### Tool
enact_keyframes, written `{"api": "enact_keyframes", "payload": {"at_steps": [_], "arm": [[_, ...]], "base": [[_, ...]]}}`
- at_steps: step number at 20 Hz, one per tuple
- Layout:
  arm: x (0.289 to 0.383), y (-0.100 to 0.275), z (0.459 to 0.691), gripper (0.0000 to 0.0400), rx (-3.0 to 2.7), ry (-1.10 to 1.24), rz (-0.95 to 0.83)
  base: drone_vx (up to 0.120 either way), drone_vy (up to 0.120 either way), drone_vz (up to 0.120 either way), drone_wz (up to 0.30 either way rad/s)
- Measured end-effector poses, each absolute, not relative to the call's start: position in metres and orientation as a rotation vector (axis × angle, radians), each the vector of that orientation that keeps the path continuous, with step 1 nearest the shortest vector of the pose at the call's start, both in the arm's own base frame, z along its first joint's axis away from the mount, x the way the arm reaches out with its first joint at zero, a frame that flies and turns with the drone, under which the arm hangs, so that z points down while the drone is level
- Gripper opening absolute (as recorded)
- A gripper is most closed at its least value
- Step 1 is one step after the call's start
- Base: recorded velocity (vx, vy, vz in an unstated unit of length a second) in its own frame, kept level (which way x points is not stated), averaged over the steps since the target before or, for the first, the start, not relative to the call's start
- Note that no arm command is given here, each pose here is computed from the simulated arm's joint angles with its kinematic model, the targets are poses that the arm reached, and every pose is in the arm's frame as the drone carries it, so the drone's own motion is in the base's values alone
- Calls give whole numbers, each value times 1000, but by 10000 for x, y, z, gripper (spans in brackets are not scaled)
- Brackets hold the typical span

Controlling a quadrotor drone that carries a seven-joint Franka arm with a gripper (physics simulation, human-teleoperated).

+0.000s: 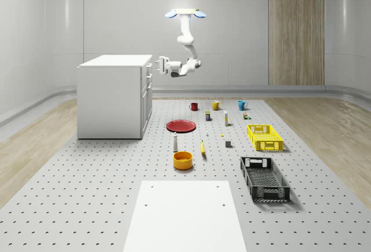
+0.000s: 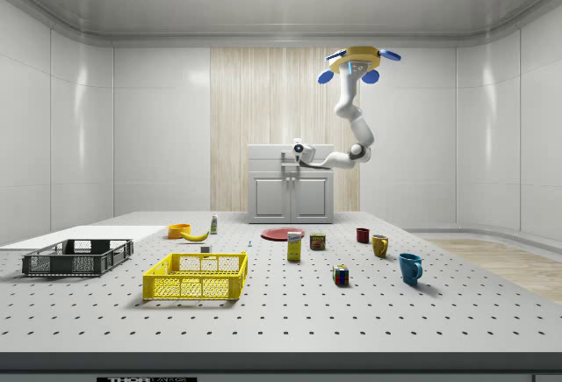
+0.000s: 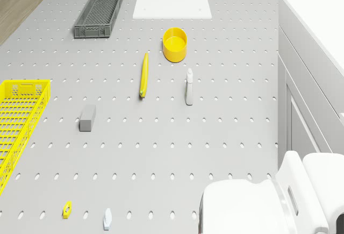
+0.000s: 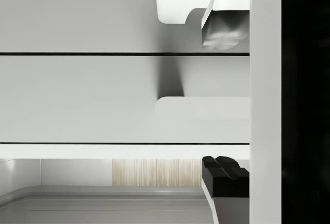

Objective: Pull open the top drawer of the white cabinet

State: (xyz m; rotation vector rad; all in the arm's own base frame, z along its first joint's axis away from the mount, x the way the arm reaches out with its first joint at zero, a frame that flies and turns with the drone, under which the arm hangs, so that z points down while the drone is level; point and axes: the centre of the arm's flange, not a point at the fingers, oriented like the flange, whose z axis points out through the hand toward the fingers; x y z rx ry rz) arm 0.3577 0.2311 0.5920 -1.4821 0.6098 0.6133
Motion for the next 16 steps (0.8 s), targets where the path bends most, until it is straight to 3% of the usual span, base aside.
{"api": "enact_keyframes", "payload": {"at_steps": [16], "arm": [[3581, 2651, 5920, 305, -1482, 610, 613]], "base": [[0, 0, 0, 0]]}}
